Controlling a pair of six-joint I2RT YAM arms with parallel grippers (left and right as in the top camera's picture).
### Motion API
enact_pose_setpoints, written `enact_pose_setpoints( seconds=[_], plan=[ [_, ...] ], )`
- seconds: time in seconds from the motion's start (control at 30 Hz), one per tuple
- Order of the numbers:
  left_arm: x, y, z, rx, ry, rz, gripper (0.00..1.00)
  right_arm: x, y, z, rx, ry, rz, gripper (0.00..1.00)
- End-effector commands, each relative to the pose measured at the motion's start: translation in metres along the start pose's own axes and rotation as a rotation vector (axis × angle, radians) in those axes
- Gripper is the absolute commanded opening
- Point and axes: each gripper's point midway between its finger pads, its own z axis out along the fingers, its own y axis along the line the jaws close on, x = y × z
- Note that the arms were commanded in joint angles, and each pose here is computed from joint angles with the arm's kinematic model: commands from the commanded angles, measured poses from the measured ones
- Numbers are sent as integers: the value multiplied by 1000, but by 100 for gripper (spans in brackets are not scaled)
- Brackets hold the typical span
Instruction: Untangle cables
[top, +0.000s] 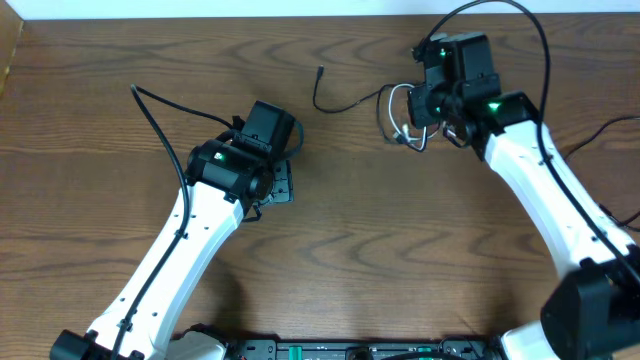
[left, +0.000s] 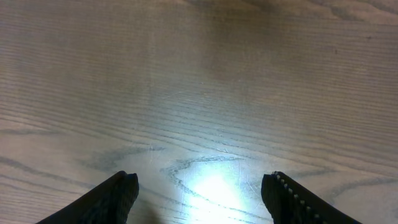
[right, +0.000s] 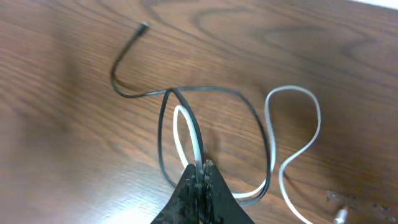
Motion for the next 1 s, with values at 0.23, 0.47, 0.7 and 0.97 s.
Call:
enact_pose_setpoints(
  seconds=[0.23,0.47,0.7,0.97],
  plan=[
    [1,1,4,-11,10,12,69,14,40,-16,-207,62,10,1],
    [1,1,4,-9,11,11,69,34,25,-13,-126,143,20,4],
    [2,1,4,-10,14,12,69,46,4,1,-9,190,16,48],
    [3,1,4,-11,17,13,69,56,-30,42,154,217,8,53]
  ],
)
